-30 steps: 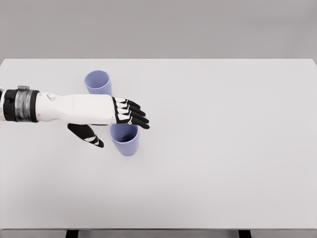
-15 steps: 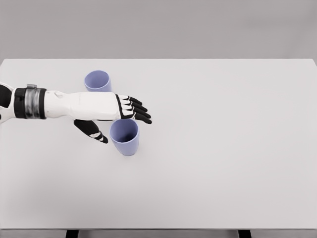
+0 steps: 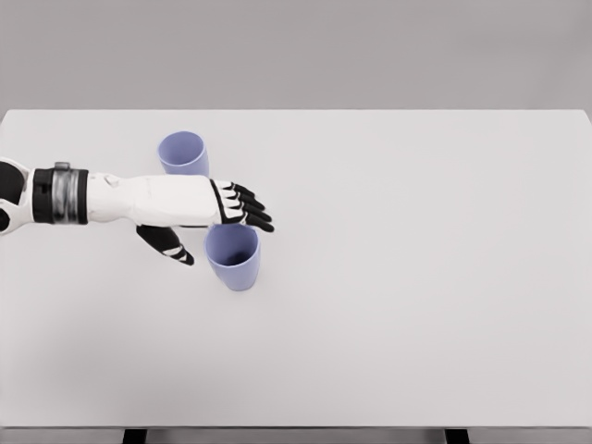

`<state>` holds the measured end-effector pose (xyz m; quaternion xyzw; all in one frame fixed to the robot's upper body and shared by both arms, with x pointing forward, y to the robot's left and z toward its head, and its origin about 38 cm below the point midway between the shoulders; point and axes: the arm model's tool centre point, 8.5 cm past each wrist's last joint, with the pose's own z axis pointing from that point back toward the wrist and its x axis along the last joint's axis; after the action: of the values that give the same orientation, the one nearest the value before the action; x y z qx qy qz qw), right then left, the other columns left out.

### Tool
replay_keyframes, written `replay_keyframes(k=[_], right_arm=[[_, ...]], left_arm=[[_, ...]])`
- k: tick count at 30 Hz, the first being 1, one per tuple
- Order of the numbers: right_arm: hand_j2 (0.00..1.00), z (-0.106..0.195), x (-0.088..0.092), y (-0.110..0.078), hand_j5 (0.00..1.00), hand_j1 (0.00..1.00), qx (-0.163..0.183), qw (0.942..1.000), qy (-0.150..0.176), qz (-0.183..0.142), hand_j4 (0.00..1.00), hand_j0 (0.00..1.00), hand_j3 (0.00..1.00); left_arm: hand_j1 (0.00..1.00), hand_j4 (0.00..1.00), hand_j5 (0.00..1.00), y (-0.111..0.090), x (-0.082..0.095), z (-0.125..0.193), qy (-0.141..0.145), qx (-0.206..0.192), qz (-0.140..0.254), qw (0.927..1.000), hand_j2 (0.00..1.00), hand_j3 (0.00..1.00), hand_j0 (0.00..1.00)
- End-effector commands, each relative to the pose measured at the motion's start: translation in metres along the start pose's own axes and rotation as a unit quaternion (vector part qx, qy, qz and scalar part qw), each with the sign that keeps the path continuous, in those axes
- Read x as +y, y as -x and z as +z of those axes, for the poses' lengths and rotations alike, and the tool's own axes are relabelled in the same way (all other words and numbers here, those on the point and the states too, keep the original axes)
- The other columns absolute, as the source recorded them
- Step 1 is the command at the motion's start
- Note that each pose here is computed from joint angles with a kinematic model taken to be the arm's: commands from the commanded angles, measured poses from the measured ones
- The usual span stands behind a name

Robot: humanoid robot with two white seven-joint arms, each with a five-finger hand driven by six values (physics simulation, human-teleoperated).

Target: Place the right cup on the left cup with left arm

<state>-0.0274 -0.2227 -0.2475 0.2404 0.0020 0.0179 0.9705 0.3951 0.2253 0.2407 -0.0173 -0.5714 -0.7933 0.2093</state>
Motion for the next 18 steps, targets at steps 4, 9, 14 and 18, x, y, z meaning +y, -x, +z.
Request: replay_keyframes(k=[4,9,14,18], right_arm=[[1.00,0.000,0.000,0.000,1.00,1.00,0.000,1.0000,0.000,0.000,1.00,1.00,1.00],[1.00,0.000,0.000,0.000,1.00,1.00,0.000,1.0000,0.000,0.000,1.00,1.00,1.00],[1.00,0.000,0.000,0.000,1.00,1.00,0.001,1.0000,0.000,0.001,1.00,1.00,1.00],[1.00,0.000,0.000,0.000,1.00,1.00,0.001,1.0000,0.000,0.001,1.00,1.00,1.00]], left_arm=[[1.00,1.00,1.00,0.007,-0.001,-0.011,-0.009,-0.002,0.013,0.9999,1.00,1.00,1.00],[1.00,1.00,1.00,0.006,-0.011,-0.016,-0.003,-0.004,0.017,0.9998,1.00,1.00,1.00],[1.00,1.00,1.00,0.006,-0.011,-0.016,-0.004,-0.004,0.018,0.9998,1.00,1.00,1.00],[1.00,1.00,1.00,0.006,-0.011,-0.016,-0.003,-0.004,0.017,0.9998,1.00,1.00,1.00]])
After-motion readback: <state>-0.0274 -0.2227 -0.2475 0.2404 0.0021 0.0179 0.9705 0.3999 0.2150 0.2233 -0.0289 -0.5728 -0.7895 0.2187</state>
